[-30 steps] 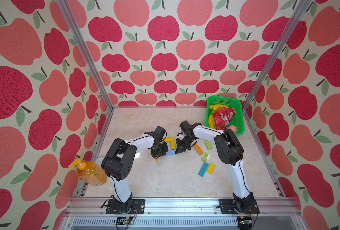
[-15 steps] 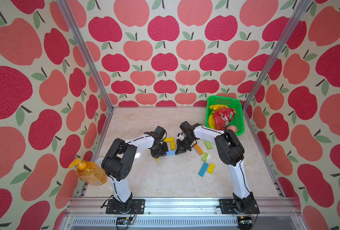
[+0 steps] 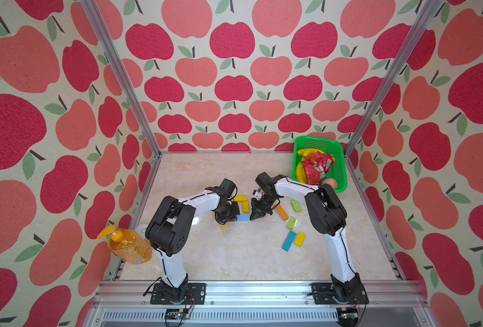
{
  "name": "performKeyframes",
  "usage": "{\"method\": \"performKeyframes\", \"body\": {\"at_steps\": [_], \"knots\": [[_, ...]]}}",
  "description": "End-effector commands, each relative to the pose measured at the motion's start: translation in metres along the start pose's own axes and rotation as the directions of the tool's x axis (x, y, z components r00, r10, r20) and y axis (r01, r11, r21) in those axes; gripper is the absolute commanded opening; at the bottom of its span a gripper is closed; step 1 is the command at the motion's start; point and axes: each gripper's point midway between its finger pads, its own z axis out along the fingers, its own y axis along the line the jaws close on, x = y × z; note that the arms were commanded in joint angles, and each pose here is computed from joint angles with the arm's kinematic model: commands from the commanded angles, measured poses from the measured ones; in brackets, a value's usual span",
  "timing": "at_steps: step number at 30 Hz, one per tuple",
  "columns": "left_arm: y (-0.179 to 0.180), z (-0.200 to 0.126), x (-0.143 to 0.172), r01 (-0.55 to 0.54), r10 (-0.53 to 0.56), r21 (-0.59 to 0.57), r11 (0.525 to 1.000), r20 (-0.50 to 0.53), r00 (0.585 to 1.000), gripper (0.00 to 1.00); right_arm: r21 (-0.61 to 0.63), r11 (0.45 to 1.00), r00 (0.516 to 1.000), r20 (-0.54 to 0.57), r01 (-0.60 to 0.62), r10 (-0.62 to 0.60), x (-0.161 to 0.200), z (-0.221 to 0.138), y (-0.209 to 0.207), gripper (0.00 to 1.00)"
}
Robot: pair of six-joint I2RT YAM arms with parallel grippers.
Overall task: Assemble the letter p with building blocks
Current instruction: Assemble the building block at the center of the board.
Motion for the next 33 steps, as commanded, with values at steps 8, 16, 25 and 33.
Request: {"method": "performKeyframes", "body": {"at_steps": [8,16,25,33], "knots": [[-0.0212,0.0016,-0.0085,-0.031,0.031,0.055,0.998,-0.002,1.000,0.09,-0.016,1.000,0.999,-0.033,0.015,-0.016,-0.0051,0.0045,0.0063,0.06],[-0.0179,0.0013,-0.0087,-0.024,0.024,0.052,0.998,-0.003,1.000,0.09,-0.020,1.000,0.999,-0.041,0.014,-0.015,-0.0084,0.0048,0.0076,0.06],[-0.0144,0.0008,-0.0113,-0.014,0.014,0.048,0.999,-0.002,1.000,0.09,-0.017,1.000,0.999,-0.048,0.002,-0.003,-0.0073,0.0085,0.0042,0.08],[-0.0131,-0.0012,-0.0097,-0.009,0.009,0.051,0.999,0.002,1.000,0.09,-0.004,1.000,0.999,-0.041,-0.002,0.002,-0.0072,0.0053,0.0025,0.13]]}}
